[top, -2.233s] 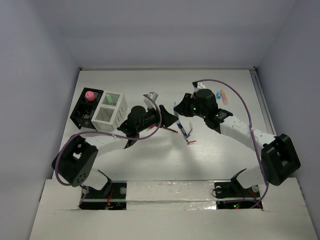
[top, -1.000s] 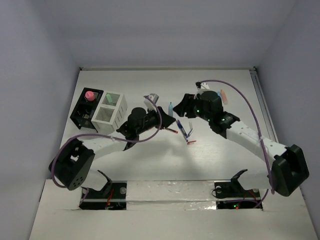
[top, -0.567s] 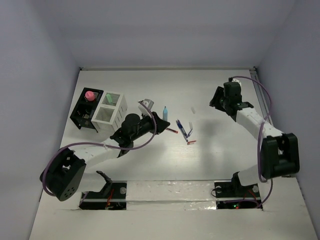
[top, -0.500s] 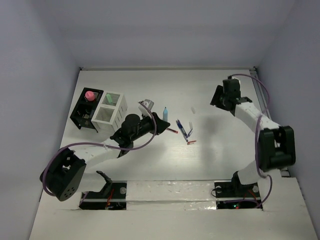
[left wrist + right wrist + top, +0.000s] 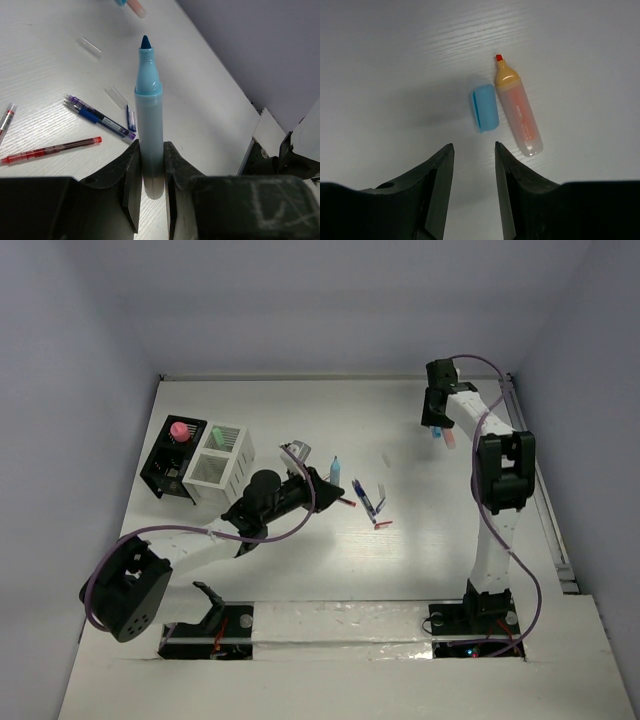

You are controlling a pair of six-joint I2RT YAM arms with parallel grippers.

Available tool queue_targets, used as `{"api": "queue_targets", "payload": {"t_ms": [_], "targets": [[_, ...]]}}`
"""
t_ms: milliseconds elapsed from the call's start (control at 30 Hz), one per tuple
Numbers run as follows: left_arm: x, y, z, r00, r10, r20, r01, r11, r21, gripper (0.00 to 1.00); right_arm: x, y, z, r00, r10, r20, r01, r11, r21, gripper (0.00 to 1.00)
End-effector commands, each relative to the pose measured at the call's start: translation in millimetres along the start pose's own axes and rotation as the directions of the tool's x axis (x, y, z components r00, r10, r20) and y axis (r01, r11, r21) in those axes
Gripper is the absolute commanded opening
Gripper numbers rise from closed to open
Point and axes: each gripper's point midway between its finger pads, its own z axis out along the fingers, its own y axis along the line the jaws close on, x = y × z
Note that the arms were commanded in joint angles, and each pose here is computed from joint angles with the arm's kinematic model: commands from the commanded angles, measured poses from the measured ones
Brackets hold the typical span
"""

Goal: Sort the stationery into containers
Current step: Pick up the pen cap at the corner of the board.

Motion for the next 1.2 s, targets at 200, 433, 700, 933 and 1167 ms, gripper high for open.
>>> {"api": "queue_targets", "payload": {"t_ms": [200,433,700,933,1167], "targets": [[-12.3,-14.3,-0.9,0.999,0.022,0.049,-0.025,0.998,0.059,0.00,-4.8,-21.1,14.0,0.987,-0.146,-0.069,0.153,0.982,0.108,0.48],[-10.1,-13.0,0.6,0.999,0.020,0.043,-0.022,0.998,0.059,0.00,-2.6,-18.5,30.6,0.977,-0.193,-0.094,0.203,0.973,0.110,0.47],[-9.6,-11.6,1.7,0.999,0.023,0.041,-0.026,0.998,0.054,0.00,-11.1,-16.2,43.5,0.965,-0.244,-0.100,0.255,0.960,0.117,0.44],[-6.3,-10.6,4.2,0.999,0.018,0.028,-0.020,0.998,0.058,0.00,-9.7,-13.9,53.2,0.958,-0.270,-0.101,0.280,0.953,0.112,0.35],[-5.7,-13.6,4.1,0.999,0.023,0.029,-0.025,0.998,0.063,0.00,-5.6,-8.2,60.4,0.959,-0.261,-0.111,0.271,0.958,0.092,0.15]]}}
